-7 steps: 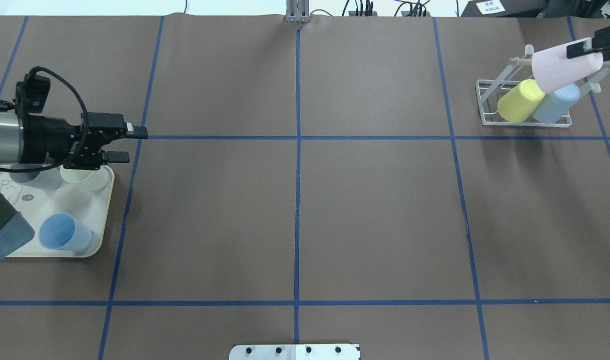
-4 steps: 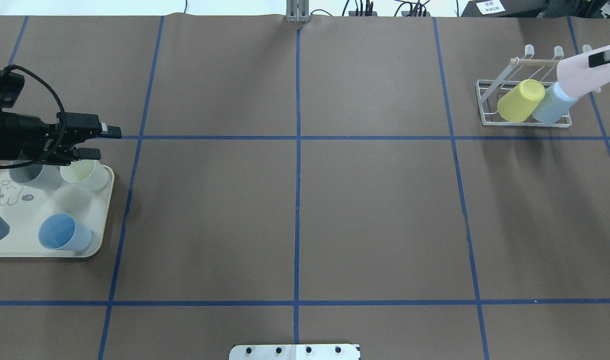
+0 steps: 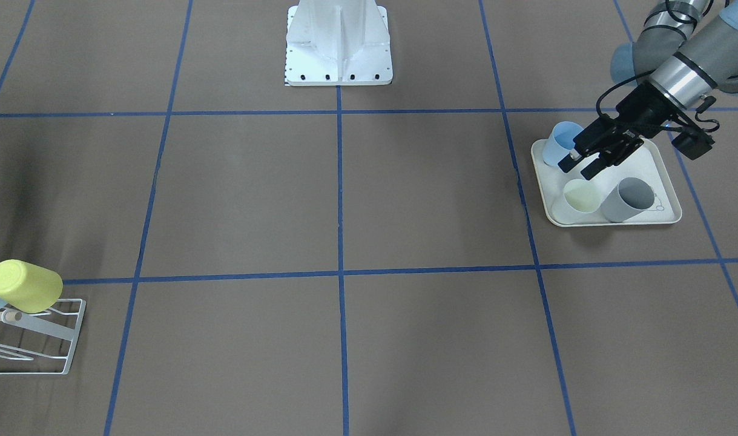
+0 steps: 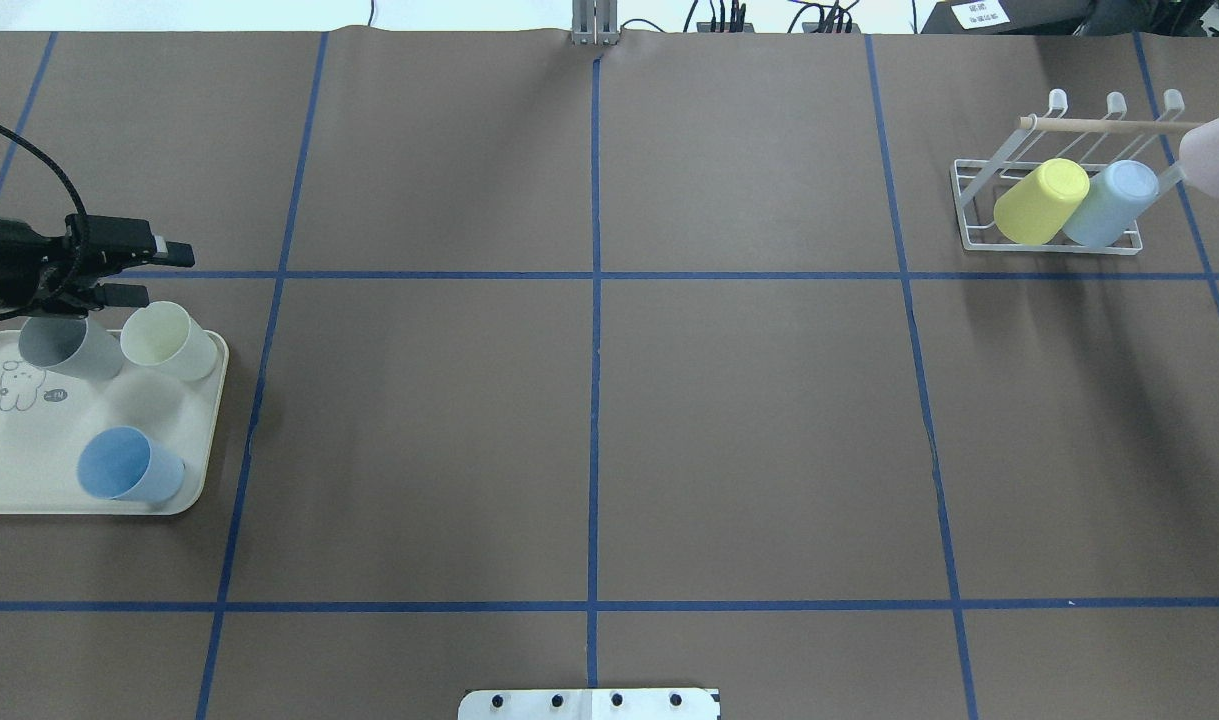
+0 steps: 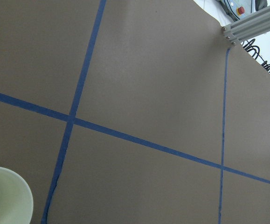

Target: Transfer IKEA cup to right arm and place on rack

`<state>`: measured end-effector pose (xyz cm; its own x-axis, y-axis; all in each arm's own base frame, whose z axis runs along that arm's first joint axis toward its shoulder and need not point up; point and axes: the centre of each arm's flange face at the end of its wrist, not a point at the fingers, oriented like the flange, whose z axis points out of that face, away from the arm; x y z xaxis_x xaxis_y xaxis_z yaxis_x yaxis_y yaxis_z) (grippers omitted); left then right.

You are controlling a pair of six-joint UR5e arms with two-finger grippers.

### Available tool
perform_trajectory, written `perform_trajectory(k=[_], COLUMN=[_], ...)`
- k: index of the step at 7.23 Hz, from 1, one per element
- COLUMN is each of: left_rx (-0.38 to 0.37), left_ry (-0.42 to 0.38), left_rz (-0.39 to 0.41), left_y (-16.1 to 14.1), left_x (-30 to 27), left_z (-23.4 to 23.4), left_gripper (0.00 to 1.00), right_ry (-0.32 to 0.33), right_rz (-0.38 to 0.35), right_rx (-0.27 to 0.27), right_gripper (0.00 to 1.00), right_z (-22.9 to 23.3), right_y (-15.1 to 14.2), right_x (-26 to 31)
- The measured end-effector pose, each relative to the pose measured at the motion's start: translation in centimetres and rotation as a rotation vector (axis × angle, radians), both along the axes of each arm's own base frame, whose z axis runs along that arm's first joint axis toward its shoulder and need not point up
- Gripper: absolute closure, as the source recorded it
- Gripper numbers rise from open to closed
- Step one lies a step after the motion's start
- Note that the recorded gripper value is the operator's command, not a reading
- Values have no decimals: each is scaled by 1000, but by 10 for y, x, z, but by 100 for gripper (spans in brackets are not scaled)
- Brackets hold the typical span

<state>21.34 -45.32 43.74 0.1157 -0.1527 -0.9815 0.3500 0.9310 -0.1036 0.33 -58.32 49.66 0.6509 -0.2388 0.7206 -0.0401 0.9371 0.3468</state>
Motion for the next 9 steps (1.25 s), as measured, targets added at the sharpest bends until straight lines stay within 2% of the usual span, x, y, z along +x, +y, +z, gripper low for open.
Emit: perform_trajectory(k=[2,4,9], left_rx=[10,15,16], left_ry=[-15,-22,-23], left_rz=[-2,-1,-1], left_y=[-2,-3,-3], left_x=[-1,-1,-1], left_z=[6,8,9], left_gripper=[0,0,0], right_ry=[43,49,53], right_rz=[-24,-37,-60], right_rx=[-36,-67,-110], right_gripper=[78,75,75], right_z=[0,10,30], right_y=[-19,-33,-38], right_x=[-3,-11,-30])
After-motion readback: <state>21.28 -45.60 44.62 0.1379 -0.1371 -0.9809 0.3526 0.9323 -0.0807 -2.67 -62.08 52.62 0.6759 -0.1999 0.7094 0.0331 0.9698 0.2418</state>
